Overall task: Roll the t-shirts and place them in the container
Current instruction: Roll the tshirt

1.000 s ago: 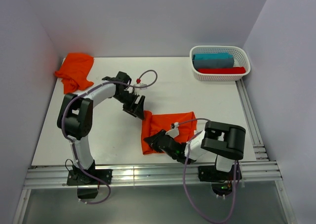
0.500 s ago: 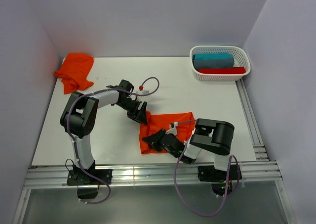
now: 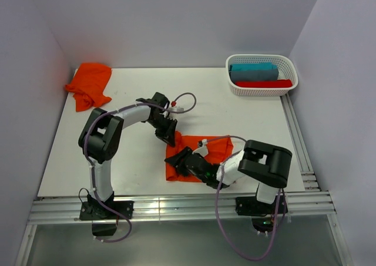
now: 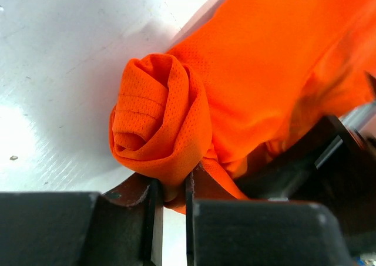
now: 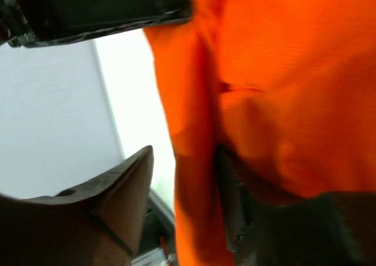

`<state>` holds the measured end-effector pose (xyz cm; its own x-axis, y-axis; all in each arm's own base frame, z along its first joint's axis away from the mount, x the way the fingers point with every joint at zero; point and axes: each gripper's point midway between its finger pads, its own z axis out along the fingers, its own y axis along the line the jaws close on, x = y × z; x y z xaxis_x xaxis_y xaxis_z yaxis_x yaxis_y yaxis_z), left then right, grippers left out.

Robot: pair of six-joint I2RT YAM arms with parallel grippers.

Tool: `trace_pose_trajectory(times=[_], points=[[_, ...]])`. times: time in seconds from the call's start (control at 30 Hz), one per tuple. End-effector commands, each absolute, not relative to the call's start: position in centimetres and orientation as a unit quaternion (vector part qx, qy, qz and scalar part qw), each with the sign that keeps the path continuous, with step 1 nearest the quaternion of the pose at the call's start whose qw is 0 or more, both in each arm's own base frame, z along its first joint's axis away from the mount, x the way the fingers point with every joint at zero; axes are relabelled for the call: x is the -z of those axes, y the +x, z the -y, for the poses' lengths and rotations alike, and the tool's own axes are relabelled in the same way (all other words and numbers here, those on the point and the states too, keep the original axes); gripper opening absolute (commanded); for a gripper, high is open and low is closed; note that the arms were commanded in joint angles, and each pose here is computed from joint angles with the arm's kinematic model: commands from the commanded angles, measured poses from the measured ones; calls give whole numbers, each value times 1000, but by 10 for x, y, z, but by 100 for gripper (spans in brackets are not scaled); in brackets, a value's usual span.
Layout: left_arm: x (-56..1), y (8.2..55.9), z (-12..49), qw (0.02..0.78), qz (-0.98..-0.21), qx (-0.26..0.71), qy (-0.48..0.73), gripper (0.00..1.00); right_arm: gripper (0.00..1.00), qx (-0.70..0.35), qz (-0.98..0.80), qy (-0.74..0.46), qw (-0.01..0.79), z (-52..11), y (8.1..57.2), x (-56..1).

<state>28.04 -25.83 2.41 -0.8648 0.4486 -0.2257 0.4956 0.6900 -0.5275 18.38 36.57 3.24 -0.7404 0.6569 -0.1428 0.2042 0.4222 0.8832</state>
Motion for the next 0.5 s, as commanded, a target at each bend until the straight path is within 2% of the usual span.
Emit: trace_pose_trajectory(times=[0.0, 0.17, 0.4, 0.47], points=[[-12, 309, 238, 90, -940, 192, 266, 4, 60, -289, -898, 202, 263, -327, 160, 16], [-8, 310, 226, 84, -948, 150, 267, 4, 65, -249, -909, 187, 278, -323, 152, -2], [-11, 311, 224, 84, -950, 123, 274, 4, 69, -112, -933, 129, 316, -307, 149, -32], [-13, 311, 227, 85, -949, 121, 278, 4, 68, -114, -929, 121, 330, -316, 151, -48]])
